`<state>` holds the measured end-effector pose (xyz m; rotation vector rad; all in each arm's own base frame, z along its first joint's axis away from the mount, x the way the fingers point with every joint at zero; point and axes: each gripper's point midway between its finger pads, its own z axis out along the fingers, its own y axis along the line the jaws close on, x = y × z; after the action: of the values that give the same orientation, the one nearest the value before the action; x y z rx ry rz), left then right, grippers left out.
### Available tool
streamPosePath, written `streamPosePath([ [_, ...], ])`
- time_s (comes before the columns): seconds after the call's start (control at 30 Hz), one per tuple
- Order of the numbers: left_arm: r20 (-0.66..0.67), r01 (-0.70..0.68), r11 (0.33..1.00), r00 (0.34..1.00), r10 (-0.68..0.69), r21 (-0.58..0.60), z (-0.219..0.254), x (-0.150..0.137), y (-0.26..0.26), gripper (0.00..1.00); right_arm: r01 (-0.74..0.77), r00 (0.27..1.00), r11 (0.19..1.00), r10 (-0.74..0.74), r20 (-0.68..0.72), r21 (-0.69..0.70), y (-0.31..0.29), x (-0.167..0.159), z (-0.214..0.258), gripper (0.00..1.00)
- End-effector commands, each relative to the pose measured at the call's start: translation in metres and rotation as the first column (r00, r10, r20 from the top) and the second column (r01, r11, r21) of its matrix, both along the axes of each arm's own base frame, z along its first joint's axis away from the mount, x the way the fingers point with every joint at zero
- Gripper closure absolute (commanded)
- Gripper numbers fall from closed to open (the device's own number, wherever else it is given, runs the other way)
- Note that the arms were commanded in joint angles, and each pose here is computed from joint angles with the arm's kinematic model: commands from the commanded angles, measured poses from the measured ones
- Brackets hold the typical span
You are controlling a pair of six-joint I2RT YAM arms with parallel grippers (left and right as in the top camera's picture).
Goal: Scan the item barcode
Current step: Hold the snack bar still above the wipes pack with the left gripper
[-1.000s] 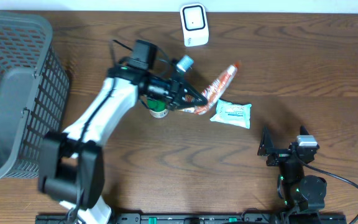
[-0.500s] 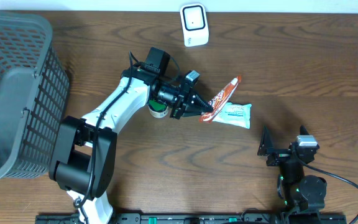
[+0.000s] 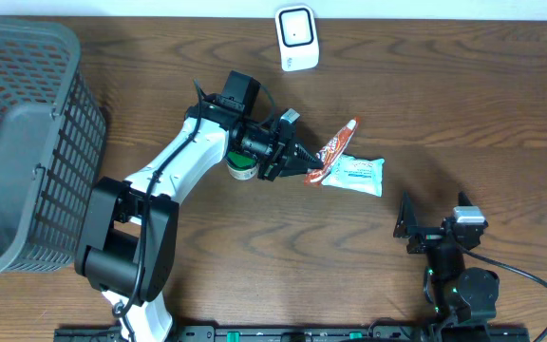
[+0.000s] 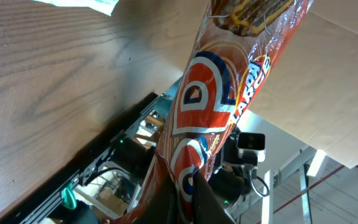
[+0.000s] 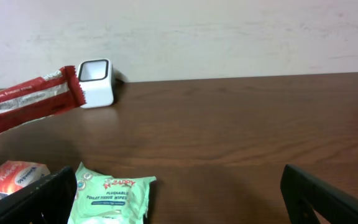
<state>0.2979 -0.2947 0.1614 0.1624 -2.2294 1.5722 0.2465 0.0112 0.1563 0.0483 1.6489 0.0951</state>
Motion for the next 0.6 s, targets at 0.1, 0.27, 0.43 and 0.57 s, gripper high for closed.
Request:
streamPosePath([
  [0.1, -0.007, -0.002, 1.0, 1.0, 0.002, 0.007, -0.0034, 0.001, -0.0004, 0.93, 0.007, 1.0, 1.0, -0.007, -0.001, -0.006, -0.0019, -0.0001, -0.0006, 0.01],
  [0.27, -0.007, -0.002, 1.0, 1.0, 0.002, 0.007, -0.0034, 0.0009, -0.0004, 0.93, 0.007, 1.0, 1.0, -0.007, -0.001, -0.006, -0.0019, -0.0001, -0.0006, 0.01],
  [0.43, -0.01, -0.003, 1.0, 1.0, 0.004, 0.008, -0.0034, 0.001, -0.0004, 0.93, 0.007, 1.0, 1.0, -0.007, -0.001, -0.006, -0.0019, -0.0001, -0.0006, 0.01],
  [0.57, -0.011, -0.004, 1.0, 1.0, 0.004, 0.008, -0.0034, 0.001, -0.0003, 0.93, 0.007, 1.0, 1.0, -0.007, -0.001, -0.006, -0.0019, -0.0001, -0.0006, 0.01],
])
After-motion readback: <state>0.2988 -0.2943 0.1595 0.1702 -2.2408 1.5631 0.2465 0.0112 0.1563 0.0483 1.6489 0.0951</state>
